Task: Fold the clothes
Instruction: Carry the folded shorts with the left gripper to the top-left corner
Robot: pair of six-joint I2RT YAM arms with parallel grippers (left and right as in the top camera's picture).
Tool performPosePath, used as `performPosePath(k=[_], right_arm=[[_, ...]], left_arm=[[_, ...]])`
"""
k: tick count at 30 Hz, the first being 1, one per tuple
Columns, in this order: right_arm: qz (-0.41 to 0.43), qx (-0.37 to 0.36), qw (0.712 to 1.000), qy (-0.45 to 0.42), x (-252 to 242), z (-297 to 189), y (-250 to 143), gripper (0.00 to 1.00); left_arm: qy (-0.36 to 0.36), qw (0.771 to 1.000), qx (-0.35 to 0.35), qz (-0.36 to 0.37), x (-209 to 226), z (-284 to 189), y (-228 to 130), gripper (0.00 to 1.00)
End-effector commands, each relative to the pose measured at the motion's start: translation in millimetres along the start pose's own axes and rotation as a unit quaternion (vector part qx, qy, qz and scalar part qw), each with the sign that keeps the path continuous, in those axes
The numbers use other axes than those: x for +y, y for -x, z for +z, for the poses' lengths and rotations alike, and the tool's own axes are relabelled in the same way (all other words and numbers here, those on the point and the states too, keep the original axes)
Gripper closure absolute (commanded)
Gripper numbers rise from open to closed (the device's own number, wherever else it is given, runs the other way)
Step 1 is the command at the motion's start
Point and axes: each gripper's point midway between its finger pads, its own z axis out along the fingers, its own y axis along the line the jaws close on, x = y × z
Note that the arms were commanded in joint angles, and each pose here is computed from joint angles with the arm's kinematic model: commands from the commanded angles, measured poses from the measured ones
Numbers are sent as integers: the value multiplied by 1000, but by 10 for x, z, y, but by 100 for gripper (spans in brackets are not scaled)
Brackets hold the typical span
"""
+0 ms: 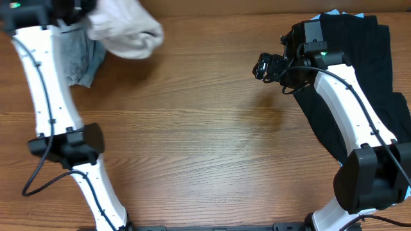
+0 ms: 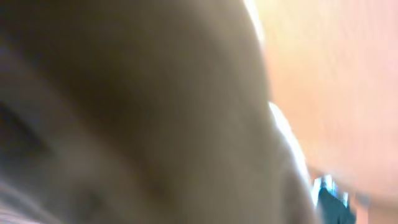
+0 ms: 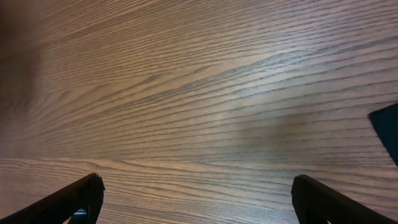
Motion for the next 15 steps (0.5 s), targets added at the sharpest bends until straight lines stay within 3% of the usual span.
performPosePath(k=[1, 9, 15], right_arm=[[-5, -12, 1000, -12, -29, -55, 48, 0], [-3, -8, 1000, -20, -61, -55, 24, 0], [-3, -8, 1000, -20, -61, -55, 24, 0]], left_arm=[[4, 994, -84, -65, 134, -313, 468, 96], [61, 973, -200, -93, 582, -406, 1029, 96], [54, 970, -222, -80, 769, -95, 1185, 96]])
